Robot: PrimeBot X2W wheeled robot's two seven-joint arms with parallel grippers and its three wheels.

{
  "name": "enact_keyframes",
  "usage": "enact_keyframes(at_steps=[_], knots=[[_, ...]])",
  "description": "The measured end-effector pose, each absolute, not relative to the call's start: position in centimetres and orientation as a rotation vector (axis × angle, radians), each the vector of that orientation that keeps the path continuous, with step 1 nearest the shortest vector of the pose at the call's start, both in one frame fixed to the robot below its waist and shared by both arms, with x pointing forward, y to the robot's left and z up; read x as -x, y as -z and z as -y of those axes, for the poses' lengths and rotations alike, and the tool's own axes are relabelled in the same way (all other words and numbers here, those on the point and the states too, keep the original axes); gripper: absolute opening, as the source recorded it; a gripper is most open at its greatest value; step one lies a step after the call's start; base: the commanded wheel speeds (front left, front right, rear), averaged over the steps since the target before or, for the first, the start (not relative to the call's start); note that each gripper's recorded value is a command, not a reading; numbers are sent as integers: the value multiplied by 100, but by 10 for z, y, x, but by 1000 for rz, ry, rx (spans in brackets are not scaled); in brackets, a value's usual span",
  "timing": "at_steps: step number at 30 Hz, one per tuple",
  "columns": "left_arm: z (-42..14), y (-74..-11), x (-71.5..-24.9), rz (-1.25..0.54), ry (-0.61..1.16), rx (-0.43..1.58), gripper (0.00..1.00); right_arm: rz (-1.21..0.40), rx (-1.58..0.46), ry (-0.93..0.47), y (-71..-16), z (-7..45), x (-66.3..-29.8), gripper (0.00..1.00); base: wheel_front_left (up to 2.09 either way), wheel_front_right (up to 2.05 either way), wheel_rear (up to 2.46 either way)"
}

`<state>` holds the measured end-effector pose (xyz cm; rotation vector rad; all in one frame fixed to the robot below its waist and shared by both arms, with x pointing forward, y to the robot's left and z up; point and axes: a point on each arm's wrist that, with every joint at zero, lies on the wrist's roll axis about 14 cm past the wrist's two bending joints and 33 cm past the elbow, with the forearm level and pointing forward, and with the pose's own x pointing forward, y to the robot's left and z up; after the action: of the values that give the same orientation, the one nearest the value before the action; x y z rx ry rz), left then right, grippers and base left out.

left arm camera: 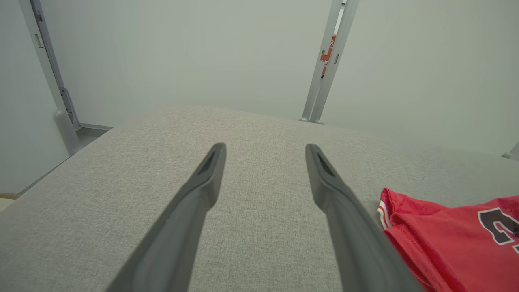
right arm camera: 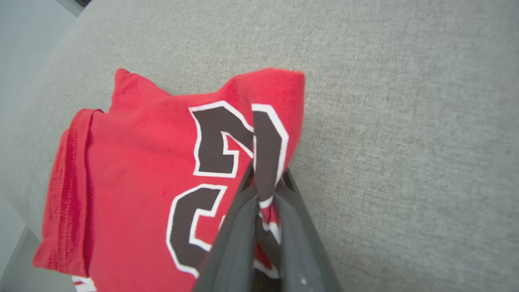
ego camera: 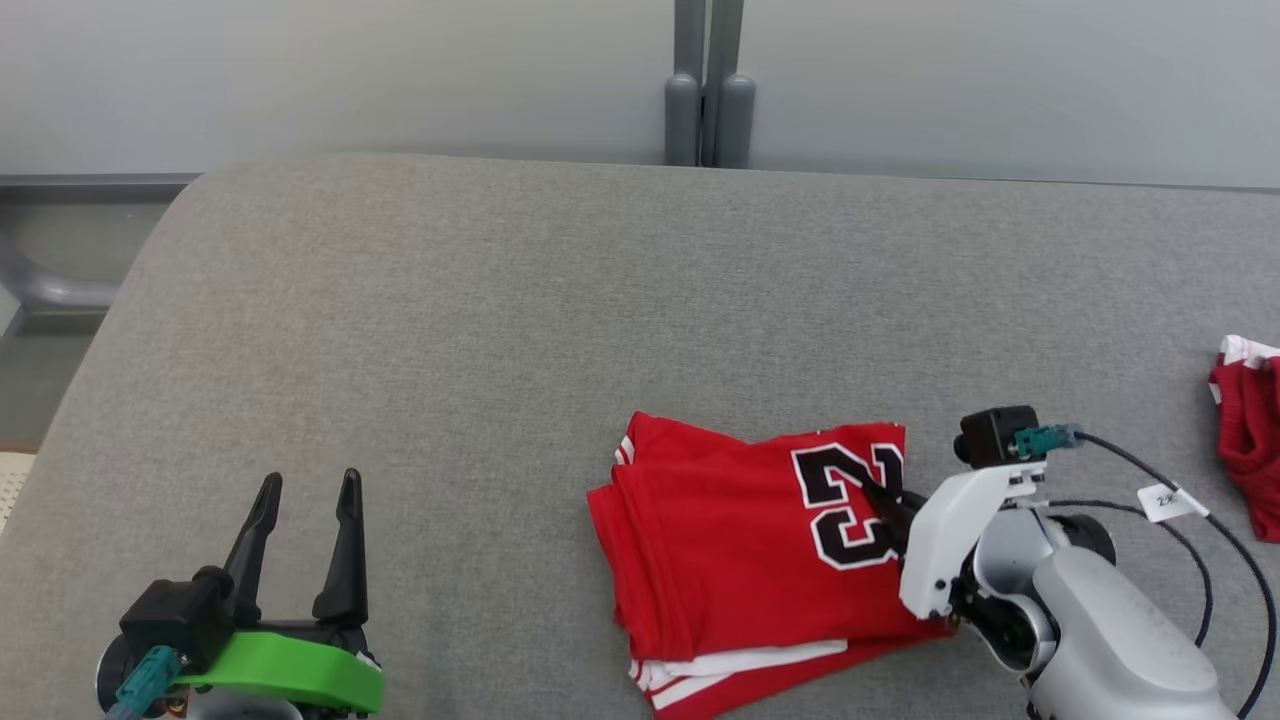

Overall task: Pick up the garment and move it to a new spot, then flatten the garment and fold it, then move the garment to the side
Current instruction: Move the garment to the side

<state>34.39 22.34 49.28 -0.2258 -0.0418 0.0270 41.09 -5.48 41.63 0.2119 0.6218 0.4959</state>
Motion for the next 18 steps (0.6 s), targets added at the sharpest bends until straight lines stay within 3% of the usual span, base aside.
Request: enact_keyframes(at_steps=[9, 18], knots=[[-168, -504, -370, 61, 153, 230, 100, -461, -135, -416, -464, 107, -438, 0, 0, 0, 0], [-98, -516, -400, 76, 367, 250, 100, -384, -133, -266, -487, 176, -432, 0, 0, 0, 0]])
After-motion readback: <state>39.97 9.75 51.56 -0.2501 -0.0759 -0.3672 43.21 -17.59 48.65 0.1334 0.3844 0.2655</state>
